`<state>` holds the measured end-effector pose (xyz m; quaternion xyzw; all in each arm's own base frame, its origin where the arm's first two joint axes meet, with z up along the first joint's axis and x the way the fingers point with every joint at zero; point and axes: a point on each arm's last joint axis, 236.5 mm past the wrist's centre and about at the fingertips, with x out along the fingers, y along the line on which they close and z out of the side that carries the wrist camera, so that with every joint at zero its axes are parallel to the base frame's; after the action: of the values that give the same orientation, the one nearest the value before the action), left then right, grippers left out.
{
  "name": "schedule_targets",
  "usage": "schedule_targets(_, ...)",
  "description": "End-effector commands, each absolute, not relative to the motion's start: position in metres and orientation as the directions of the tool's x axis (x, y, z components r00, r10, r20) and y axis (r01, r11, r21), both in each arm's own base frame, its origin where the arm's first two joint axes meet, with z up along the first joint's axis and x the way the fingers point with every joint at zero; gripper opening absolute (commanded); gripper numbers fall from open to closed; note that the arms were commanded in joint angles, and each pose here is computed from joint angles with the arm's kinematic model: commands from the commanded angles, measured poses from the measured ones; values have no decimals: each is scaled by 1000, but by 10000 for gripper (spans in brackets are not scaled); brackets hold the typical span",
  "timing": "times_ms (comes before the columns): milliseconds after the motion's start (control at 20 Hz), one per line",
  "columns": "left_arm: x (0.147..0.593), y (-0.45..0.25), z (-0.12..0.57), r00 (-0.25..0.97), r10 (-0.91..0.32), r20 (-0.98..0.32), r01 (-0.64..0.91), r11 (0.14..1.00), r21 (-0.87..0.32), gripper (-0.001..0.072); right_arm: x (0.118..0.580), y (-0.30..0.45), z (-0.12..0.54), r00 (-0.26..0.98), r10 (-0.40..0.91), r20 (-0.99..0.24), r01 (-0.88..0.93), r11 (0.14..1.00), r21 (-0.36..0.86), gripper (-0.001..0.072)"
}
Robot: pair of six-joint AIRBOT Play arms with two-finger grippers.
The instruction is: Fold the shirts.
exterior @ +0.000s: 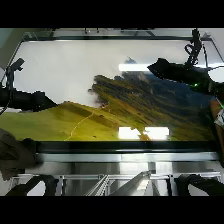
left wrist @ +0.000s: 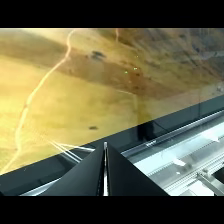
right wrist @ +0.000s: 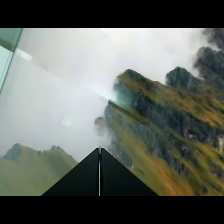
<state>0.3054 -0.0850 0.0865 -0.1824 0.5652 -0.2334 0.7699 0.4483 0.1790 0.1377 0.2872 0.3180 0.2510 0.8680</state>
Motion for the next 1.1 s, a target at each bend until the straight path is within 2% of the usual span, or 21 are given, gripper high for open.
schedule_targets(0, 305, -85, 86, 252, -566, -785, 154, 825, -545, 13, 448, 180, 137, 671, 619, -409, -253, 709, 659, 19)
schedule_targets(550, 305, -85, 87, 252, -565, -785, 154, 825, -544, 14, 448, 179, 137, 671, 619, -408, -253, 709, 659, 20)
schedule_targets(700, 318, -82, 89, 307, -551, -776, 149, 833, -533, 14, 456, 173, 141, 704, 591, -394, -240, 720, 651, 19)
schedule_targets(850, 318, -81, 88, 307, -550, -777, 148, 834, -531, 16, 456, 173, 141, 703, 592, -394, -241, 719, 652, 20)
schedule_targets(900, 318, -81, 87, 302, -550, -779, 148, 834, -532, 142, 456, 173, 141, 703, 592, -394, -240, 719, 652, 20)
schedule_targets(950, 314, -81, 86, 286, -551, -784, 148, 834, -532, 406, 456, 173, 141, 703, 592, -394, -241, 720, 651, 20)
schedule_targets(1000, 307, -81, 85, 259, -555, -791, 142, 831, -537, 720, 456, 173, 141, 703, 592, -394, -241, 720, 651, 19)
schedule_targets(1050, 302, -77, 85, 240, -560, -793, 131, 828, -544, 720, 456, 173, 140, 702, 593, -395, -241, 719, 652, 19)
